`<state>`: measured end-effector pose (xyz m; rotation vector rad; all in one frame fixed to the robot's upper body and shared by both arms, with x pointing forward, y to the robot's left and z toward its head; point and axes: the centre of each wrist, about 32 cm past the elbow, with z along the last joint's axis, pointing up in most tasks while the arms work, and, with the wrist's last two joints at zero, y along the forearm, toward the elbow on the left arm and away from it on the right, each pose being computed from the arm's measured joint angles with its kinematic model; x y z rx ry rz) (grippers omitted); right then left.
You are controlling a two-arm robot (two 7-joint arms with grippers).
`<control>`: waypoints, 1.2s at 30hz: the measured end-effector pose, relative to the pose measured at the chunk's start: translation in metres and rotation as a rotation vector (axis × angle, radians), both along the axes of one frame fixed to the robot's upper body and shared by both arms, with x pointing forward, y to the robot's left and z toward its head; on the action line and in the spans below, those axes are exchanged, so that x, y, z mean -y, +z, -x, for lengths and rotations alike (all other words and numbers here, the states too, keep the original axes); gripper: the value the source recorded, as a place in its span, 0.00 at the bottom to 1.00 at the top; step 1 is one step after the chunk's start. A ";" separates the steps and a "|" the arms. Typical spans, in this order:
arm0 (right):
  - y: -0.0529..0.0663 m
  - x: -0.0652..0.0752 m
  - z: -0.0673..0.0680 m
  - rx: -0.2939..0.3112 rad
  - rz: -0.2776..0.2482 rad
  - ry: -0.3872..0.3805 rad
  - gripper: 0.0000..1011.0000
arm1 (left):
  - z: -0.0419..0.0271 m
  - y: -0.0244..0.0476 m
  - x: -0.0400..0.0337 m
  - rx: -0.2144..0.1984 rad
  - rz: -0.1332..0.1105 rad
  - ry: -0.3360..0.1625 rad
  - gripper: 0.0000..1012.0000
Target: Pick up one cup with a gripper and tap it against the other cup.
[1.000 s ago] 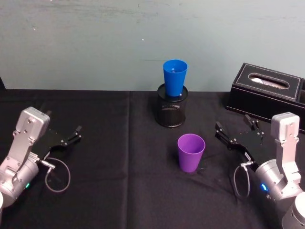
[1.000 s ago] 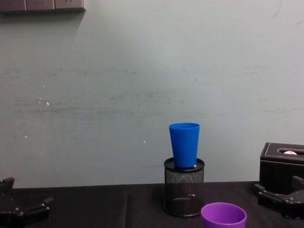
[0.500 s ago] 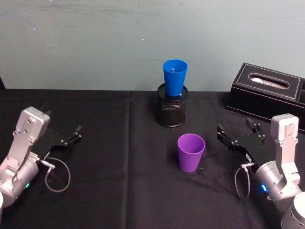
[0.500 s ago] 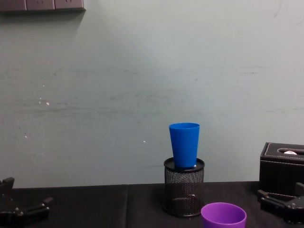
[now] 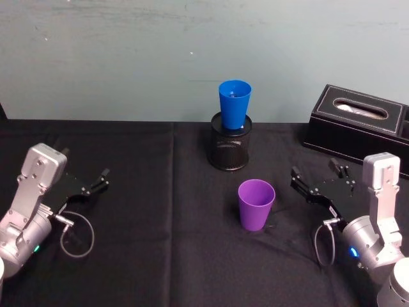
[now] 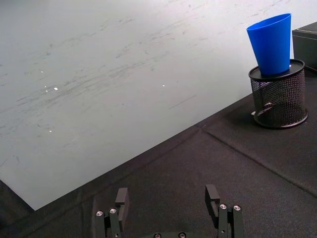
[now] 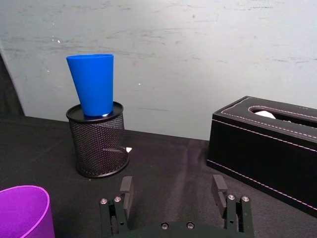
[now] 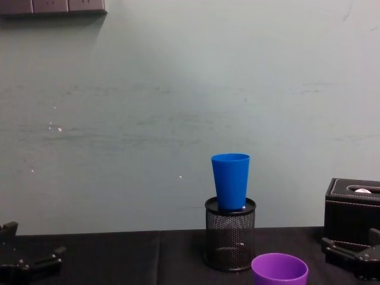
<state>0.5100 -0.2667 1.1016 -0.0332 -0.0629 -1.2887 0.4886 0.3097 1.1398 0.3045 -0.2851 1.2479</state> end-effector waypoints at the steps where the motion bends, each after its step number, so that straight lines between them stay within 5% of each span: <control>1: 0.000 0.000 0.000 0.000 0.000 0.000 0.99 | 0.0000 0.0000 0.0000 0.000 0.000 0.000 1.00; 36: 0.000 0.000 0.000 0.001 0.001 0.001 0.99 | 0.0000 0.0000 0.0000 0.000 0.000 0.000 1.00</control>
